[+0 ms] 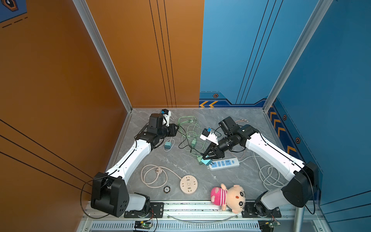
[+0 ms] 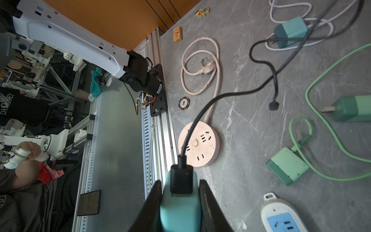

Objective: Insert plugs into power strip
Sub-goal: Pull the power cord.

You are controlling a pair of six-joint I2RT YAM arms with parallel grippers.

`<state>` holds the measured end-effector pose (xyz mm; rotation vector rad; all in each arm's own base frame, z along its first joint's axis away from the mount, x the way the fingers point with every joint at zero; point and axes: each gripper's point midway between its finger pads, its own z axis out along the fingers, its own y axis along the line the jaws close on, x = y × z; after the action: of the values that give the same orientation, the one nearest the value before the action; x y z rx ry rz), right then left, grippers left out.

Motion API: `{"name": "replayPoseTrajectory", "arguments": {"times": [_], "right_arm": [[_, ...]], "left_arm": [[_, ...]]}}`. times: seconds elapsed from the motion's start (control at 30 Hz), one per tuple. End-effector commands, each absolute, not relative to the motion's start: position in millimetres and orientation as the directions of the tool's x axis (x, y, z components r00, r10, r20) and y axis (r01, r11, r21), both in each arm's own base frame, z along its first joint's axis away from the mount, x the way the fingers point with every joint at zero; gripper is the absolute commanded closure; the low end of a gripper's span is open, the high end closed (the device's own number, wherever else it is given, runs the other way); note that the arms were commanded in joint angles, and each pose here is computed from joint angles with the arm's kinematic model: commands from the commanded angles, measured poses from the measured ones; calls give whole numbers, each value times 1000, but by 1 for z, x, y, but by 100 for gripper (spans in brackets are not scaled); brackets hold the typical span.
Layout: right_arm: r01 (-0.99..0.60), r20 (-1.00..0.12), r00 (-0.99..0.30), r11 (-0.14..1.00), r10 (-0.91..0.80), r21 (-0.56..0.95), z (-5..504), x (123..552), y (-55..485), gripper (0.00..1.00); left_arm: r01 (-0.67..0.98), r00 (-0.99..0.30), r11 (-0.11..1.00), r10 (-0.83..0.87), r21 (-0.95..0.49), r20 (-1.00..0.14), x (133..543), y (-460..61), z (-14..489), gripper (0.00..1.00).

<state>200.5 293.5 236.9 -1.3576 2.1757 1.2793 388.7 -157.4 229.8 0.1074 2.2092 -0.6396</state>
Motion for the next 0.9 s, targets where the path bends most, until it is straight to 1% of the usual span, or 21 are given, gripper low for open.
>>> {"name": "replayPoseTrajectory", "arguments": {"times": [0.0, 0.17, 0.27, 0.37, 0.5, 0.53, 0.63, 0.7, 0.87], "right_arm": [[-824, -639, -548, 219, -540, 522, 239, 214, 292, 100], [-809, -655, -582, 256, -483, 529, 242, 235, 294, 100], [-811, -658, -580, 269, -480, 520, 244, 241, 296, 100], [-812, -659, -581, 283, -477, 511, 244, 247, 296, 100], [-809, -659, -587, 300, -470, 506, 244, 253, 293, 100], [-808, -659, -589, 303, -468, 506, 244, 254, 293, 100], [-808, -662, -588, 311, -464, 500, 246, 257, 292, 100], [-808, -665, -588, 320, -461, 494, 247, 260, 291, 100], [-806, -675, -591, 323, -441, 495, 254, 262, 287, 100]], "left_arm": [[301, -697, 892, -37, -338, -716, 378, -158, 223, 56], [301, -727, 897, -5, -325, -686, 368, -156, 209, 56], [349, -721, 874, 20, -338, -692, 359, -163, 212, 55], [476, -707, 796, 93, -374, -701, 338, -186, 217, 55], [634, -649, 682, 213, -364, -731, 303, -215, 219, 52], [655, -648, 662, 245, -364, -721, 293, -219, 209, 51], [729, -611, 586, 321, -355, -724, 269, -236, 204, 49], [741, -605, 583, 368, -332, -706, 260, -240, 194, 48], [709, -634, 655, 431, -261, -642, 256, -229, 163, 48]]}}
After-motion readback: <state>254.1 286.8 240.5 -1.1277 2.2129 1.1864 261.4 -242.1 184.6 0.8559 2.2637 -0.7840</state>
